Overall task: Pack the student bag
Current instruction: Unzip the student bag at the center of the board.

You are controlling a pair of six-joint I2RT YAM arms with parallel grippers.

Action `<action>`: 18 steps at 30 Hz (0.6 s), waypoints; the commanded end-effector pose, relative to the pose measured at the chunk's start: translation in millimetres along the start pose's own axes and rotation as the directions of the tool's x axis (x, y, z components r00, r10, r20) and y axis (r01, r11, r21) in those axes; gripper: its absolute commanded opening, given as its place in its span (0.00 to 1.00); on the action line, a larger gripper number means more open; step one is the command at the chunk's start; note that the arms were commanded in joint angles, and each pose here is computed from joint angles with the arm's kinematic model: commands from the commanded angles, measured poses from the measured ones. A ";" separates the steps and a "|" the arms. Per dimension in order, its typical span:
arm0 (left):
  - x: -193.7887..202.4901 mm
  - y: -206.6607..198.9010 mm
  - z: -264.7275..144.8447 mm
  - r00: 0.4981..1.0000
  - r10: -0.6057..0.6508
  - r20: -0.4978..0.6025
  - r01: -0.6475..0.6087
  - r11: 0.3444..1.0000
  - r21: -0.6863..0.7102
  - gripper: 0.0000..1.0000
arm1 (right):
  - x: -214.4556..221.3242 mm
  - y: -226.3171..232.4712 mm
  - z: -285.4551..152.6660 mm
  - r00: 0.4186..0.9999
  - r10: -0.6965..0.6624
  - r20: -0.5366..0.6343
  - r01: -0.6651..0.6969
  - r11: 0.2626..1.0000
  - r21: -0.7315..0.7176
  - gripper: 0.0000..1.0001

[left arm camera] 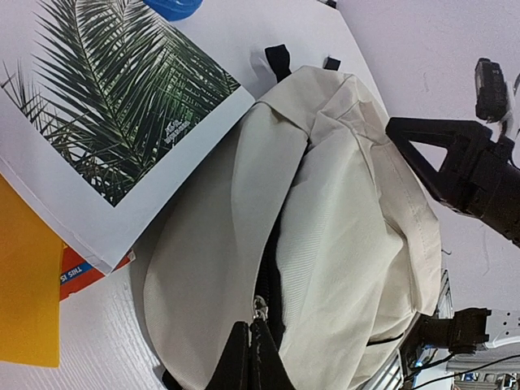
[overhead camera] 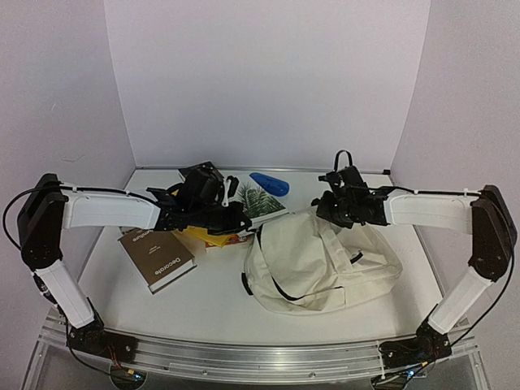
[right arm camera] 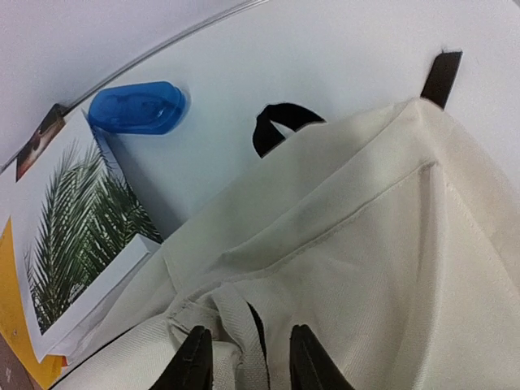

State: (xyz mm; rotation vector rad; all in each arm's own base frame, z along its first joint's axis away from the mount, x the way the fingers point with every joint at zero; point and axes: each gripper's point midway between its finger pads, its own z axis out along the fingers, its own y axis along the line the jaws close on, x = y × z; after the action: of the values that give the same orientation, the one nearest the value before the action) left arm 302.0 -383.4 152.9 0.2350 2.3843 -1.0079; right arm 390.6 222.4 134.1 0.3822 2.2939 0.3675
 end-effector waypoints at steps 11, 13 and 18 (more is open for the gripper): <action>-13.8 -53.1 -33.6 0.994 0.085 0.071 -0.099 0.969 0.225 0.00 | -25.5 77.0 -84.4 0.995 0.068 -0.071 -0.091 0.909 -0.407 0.68; -10.1 -50.1 -37.1 0.995 0.074 0.067 -0.087 0.971 0.222 0.05 | -17.0 81.8 -83.5 0.994 0.055 -0.090 -0.087 0.906 -0.414 0.69; -7.5 -21.8 -53.5 0.994 -0.001 0.107 -0.011 0.994 0.111 0.39 | 4.3 100.2 -91.1 0.986 0.039 -0.165 -0.112 0.880 -0.462 0.70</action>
State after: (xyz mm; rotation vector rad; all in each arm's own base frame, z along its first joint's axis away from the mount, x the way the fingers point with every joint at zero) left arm 279.4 -379.9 175.0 0.3160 2.2963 -1.1435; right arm 349.6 278.3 224.3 0.2270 2.2233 0.8797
